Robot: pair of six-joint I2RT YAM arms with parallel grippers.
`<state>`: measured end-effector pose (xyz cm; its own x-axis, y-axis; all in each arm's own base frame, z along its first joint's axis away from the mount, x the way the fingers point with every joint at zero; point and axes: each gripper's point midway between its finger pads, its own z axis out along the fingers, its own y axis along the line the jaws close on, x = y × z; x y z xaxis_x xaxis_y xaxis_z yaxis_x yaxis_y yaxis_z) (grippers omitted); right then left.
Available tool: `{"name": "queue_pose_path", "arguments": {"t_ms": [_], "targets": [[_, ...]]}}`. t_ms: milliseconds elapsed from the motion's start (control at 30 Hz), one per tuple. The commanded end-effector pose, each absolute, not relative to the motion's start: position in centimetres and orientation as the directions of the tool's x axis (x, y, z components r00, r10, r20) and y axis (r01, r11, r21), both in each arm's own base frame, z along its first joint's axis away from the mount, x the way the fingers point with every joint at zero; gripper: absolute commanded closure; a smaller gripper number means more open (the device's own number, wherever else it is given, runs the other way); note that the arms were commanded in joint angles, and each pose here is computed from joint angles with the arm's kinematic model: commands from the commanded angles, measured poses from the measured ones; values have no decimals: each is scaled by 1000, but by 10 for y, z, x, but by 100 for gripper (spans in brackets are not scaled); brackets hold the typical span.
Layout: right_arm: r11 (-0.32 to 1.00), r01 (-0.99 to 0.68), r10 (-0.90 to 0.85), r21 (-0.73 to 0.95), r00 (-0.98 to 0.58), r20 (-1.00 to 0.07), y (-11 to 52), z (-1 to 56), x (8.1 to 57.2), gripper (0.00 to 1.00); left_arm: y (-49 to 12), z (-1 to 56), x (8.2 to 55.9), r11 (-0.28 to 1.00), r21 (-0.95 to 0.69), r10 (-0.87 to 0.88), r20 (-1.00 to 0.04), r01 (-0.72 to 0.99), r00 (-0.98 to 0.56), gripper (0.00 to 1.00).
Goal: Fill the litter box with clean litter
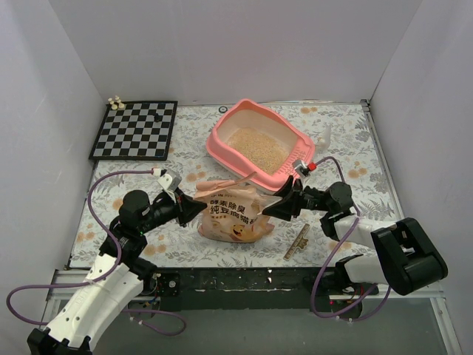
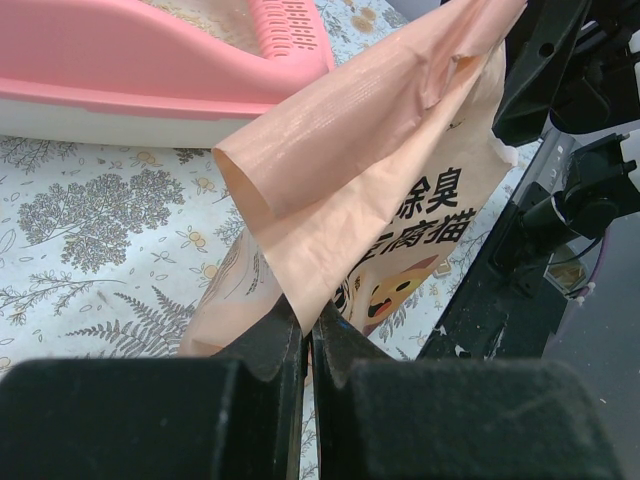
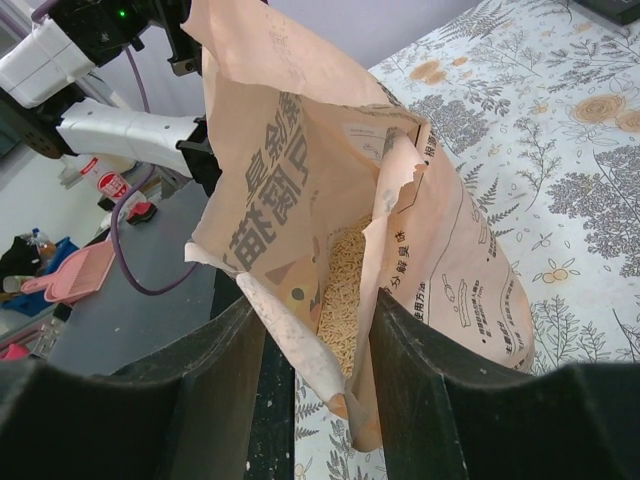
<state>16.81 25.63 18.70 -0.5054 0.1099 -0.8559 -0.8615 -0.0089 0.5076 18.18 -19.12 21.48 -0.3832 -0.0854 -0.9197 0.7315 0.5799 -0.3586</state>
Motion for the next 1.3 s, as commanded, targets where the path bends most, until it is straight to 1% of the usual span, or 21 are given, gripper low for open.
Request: {"name": "queue_pose_path", "arguments": {"t_ms": [0,167,233,267,300,333,367,400,467,533,567,633,700,800,900,1000,1100,1167,1233,1267], "targets": [[-90,-995,328,-47,15,-944,254,269,150,48,-192,225,184,575,-338,-97,-933,746,-348,100],[-98,-994,328,-48,14,-945,257,269,152,51,-192,224,185,576,-338,-96,-932,744,-349,100],[-94,-994,334,-56,21,-942,257,272,153,55,-192,224,184,575,-339,-95,-932,745,-351,100],[-91,-994,335,-58,24,-942,257,272,153,59,-192,223,184,575,-340,-95,-931,744,-352,100],[-90,-994,337,-61,27,-941,258,273,154,65,-192,223,184,577,-340,-95,-931,743,-353,100],[-88,-994,338,-59,26,-941,258,273,154,74,-192,225,184,576,-338,-96,-932,744,-349,100],[-84,-995,342,-59,27,-939,258,275,155,88,-192,225,185,578,-338,-97,-932,743,-349,100],[-82,-995,343,-58,27,-939,258,275,155,98,-192,225,185,576,-338,-96,-932,744,-349,100],[-72,-996,352,-54,26,-936,257,277,155,99,-192,225,184,574,-341,-100,-931,744,-350,99],[-65,-997,365,-52,25,-931,254,280,152,99,-193,225,185,570,-352,-107,-928,743,-357,84],[-64,-996,373,-56,28,-927,253,283,149,99,-195,228,184,560,-356,-115,-928,748,-355,80],[-58,-997,380,-52,26,-925,250,284,145,99,-199,229,182,533,-369,-117,-923,761,-365,66],[-50,-997,377,-56,33,-926,249,285,142,99,-204,228,180,507,-384,-113,-917,772,-383,56],[-40,-997,366,-60,42,-930,246,283,138,99,-213,227,174,436,-406,-106,-910,803,-402,49],[-34,-997,365,-72,55,-929,244,283,135,99,-222,228,174,386,-413,-101,-908,825,-407,48],[-40,-996,367,-82,62,-928,243,283,130,99,-228,224,176,349,-418,-78,-905,838,-419,51],[-35,-997,373,-72,54,-926,242,282,130,99,-232,223,172,306,-418,-77,-906,855,-416,60],[-32,-998,385,-59,42,-922,241,282,130,99,-233,226,170,285,-416,-102,-909,864,-404,72],[-31,-999,404,-27,12,-915,240,284,129,99,-233,230,172,291,-412,-120,-911,863,-394,95],[-21,-1000,422,0,-9,-907,238,286,130,99,-232,231,173,298,-416,-126,-909,859,-397,100]]}}
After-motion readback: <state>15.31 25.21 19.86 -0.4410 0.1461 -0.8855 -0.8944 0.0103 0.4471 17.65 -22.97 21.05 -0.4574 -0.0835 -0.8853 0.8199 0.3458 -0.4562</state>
